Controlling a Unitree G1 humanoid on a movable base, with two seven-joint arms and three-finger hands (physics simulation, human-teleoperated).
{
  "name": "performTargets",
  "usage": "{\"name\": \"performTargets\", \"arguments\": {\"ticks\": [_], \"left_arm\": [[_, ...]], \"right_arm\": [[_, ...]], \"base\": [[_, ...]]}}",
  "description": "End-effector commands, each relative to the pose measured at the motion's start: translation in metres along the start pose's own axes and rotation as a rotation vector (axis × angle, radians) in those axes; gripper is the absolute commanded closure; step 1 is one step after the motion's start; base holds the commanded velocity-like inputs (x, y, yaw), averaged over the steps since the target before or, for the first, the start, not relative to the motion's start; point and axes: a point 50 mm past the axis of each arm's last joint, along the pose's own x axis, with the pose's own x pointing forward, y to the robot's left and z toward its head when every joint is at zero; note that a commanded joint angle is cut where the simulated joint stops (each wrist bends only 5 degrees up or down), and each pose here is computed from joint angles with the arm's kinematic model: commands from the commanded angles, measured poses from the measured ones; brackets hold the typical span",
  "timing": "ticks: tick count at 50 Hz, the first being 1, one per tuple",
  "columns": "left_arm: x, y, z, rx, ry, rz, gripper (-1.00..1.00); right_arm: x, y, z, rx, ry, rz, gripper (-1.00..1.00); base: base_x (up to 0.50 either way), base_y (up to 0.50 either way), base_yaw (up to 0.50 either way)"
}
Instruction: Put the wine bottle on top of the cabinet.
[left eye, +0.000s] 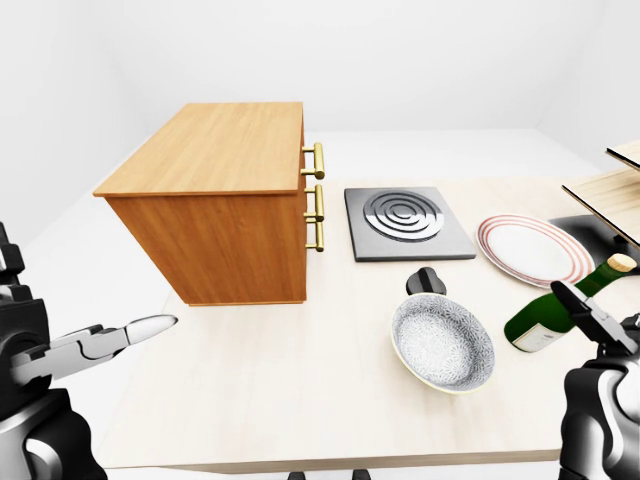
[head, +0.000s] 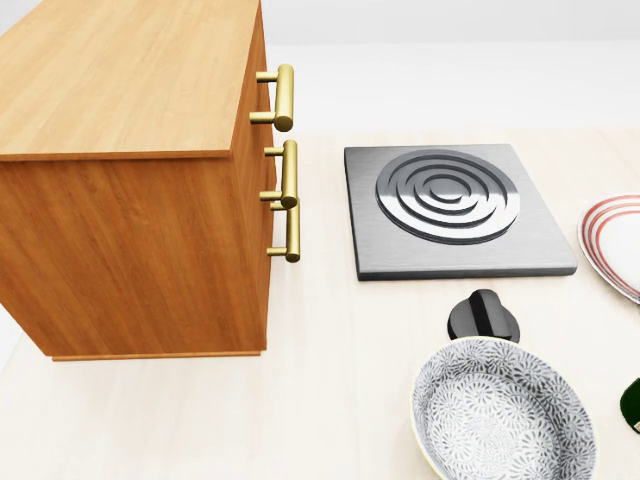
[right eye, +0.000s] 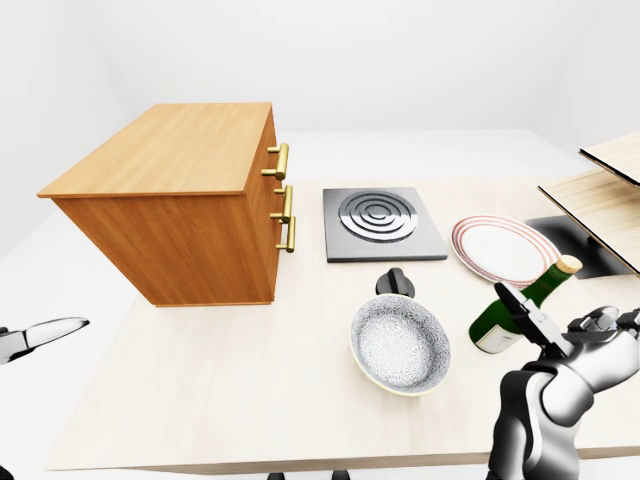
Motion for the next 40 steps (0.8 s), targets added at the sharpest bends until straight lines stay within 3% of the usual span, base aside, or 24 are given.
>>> {"name": "performTargets", "arguments": {"ticks": [1, 17, 31, 40], "left_arm": [[0.0, -0.001, -0.001, 0.001, 0.007, -0.003, -1.0], [-0.001, 0.001, -0.001, 0.005, 0.006, 0.001, -1.0], [-0.001, 0.001, -0.003, 0.005, 0.014, 0.002, -1.0], [-0.001, 0.001, -0.004, 0.003, 0.019, 0.004, -1.0]], "right_arm": [[0.007, -0.003, -0.004, -0.023, 0.011, -0.015, -1.0], [0.011, 0.0, -0.001, -0.099, -0.034, -0.014, -1.0], [0.02, 0.015, 0.023, -0.245, -0.206, 0.023, -1.0], [0.022, 0.018, 0.023, -0.306, -0.232, 0.06, -1.0]], "base": [[0.0, 0.0, 0.0], [0.0, 0.0, 0.0], [0.0, 0.0, 0.0], [0.0, 0.0, 0.0]]}}
